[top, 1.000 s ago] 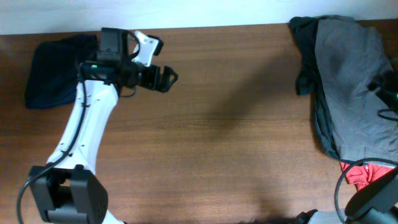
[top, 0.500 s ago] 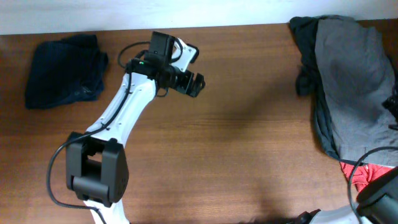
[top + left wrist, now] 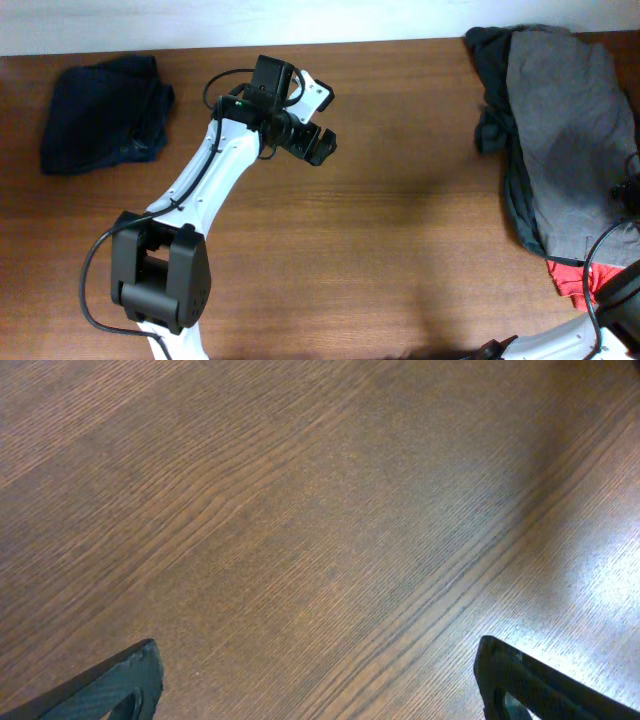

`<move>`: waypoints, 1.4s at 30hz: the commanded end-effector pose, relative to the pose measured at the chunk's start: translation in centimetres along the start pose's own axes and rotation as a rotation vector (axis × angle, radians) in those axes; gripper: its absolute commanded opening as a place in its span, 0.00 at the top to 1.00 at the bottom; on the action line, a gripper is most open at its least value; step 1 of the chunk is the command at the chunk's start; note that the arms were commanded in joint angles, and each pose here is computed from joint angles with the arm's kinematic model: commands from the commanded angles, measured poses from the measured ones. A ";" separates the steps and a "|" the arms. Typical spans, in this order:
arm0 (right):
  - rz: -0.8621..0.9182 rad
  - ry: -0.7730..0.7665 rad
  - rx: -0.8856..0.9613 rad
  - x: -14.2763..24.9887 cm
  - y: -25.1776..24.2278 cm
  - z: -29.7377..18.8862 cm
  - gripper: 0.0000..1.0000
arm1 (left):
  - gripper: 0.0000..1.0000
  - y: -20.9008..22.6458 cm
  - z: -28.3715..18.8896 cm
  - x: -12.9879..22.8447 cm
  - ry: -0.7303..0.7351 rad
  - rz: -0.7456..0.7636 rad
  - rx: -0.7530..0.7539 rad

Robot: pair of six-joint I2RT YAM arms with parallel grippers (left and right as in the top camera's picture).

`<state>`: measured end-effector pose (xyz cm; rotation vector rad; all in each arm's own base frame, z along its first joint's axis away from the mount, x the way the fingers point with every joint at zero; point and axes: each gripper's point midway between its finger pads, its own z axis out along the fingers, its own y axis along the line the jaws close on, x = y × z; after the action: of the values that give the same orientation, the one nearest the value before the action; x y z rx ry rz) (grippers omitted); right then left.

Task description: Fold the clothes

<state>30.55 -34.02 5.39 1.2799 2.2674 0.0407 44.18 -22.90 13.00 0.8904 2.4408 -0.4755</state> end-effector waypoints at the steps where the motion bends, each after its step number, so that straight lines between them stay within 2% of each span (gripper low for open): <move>1: -0.011 -0.015 -0.035 -0.7 0.5 0.0 0.60 | 0.01 0.1 -0.4 -0.8 -0.018 0.028 -0.012; 5: -0.023 -0.030 -0.154 -1.2 2.6 -0.2 0.73 | 0.01 0.1 -0.4 -0.8 -0.018 0.028 -0.012; 7: -0.029 -0.035 -0.205 -1.4 3.5 -0.4 0.76 | 0.01 0.1 -0.4 -0.8 -0.018 0.027 -0.012; 11: -0.035 -0.031 -0.235 -1.3 4.0 -0.5 0.89 | 0.01 0.2 -0.4 -0.8 -0.017 0.027 -0.012; 12: -0.033 -0.030 -0.231 -1.2 3.9 -0.5 0.89 | 0.01 0.2 -0.4 -0.8 -0.018 0.027 -0.012; 13: -0.033 -0.030 -0.231 -1.2 3.9 -0.5 0.87 | 0.01 0.2 -0.4 -0.8 -0.017 0.027 -0.012; 15: -0.028 -0.033 -0.226 -1.3 3.6 -0.5 0.47 | 0.01 0.1 -0.4 -0.8 -0.016 0.027 -0.011; 16: -0.026 -0.035 -0.219 -1.4 3.4 -0.5 0.36 | 0.01 0.1 -0.4 -0.7 -0.014 0.026 -0.011; 17: -0.022 -0.039 -0.199 -1.5 2.9 -0.5 0.32 | 0.01 0.1 -0.4 -0.7 -0.013 0.026 -0.010; 21: -0.018 -0.054 -0.098 -1.8 1.1 -0.2 0.27 | 0.01 0.1 -0.4 -0.4 -0.004 0.022 -0.007; 26: -0.060 -0.061 -0.083 -1.9 0.7 0.5 0.28 | 0.01 -0.1 -0.4 0.0 0.014 0.016 -0.003; 31: -0.050 -0.024 -0.078 -0.9 0.2 2.2 0.42 | 0.01 -0.1 -0.4 0.0 0.015 0.016 -0.003; 35: -0.046 -0.013 -0.081 -0.6 0.1 2.8 0.69 | 0.01 -0.1 -0.4 0.0 0.015 0.016 -0.003; 38: -0.047 -0.027 -0.116 -1.0 0.7 2.6 0.80 | 0.01 -0.1 -0.4 0.0 0.014 0.016 -0.003; 42: -0.010 -0.044 -0.167 -2.1 1.8 2.0 0.89 | 0.01 -0.1 -0.4 0.0 0.014 0.016 -0.003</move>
<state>32.57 -34.61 3.90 1.1705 2.2375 0.1352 43.57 -22.55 12.57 0.8930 2.4765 -0.4701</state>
